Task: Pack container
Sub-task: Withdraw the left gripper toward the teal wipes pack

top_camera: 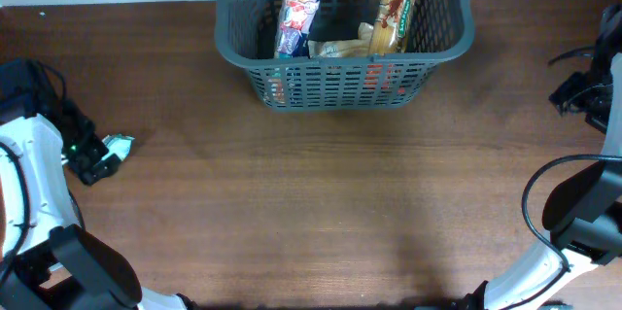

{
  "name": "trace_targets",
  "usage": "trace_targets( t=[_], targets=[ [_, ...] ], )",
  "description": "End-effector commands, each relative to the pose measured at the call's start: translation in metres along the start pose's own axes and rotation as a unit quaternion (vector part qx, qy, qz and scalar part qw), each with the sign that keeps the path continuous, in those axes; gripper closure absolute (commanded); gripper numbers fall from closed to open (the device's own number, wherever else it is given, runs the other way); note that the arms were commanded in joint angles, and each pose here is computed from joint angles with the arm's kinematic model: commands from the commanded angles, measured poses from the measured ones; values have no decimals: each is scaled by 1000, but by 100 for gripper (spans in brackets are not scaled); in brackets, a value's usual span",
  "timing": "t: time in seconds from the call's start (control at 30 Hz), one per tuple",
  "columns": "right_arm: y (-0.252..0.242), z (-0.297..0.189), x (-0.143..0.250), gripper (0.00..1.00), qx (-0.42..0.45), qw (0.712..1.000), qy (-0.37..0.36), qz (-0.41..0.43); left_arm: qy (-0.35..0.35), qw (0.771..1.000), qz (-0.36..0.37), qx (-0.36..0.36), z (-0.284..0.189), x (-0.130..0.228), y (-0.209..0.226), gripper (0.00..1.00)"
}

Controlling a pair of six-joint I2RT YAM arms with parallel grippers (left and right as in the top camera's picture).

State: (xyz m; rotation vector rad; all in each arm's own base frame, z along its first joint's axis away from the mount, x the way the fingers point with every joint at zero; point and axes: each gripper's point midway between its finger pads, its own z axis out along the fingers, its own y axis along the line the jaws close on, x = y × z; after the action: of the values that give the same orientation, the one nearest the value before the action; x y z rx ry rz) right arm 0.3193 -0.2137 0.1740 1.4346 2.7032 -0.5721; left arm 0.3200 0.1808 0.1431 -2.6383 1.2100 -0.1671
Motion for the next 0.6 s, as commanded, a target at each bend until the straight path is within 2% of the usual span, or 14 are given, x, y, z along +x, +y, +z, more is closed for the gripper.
trace_targets(
  t=[0.0,0.23,0.47,0.57],
  targets=[
    [-2,0,1,1,-2,1000,2,8,-58,998,-29,12,2,-25,-5,1],
    [-2,0,1,1,-2,1000,2,8,-50,998,-43,-7,24,-30,-8,1],
    [-2,0,1,1,-2,1000,2,8,19,998,-52,-10,61,-7,-25,1],
    [-2,0,1,1,-2,1000,2,8,24,999,-47,0,64,-1,-35,0]
  ],
)
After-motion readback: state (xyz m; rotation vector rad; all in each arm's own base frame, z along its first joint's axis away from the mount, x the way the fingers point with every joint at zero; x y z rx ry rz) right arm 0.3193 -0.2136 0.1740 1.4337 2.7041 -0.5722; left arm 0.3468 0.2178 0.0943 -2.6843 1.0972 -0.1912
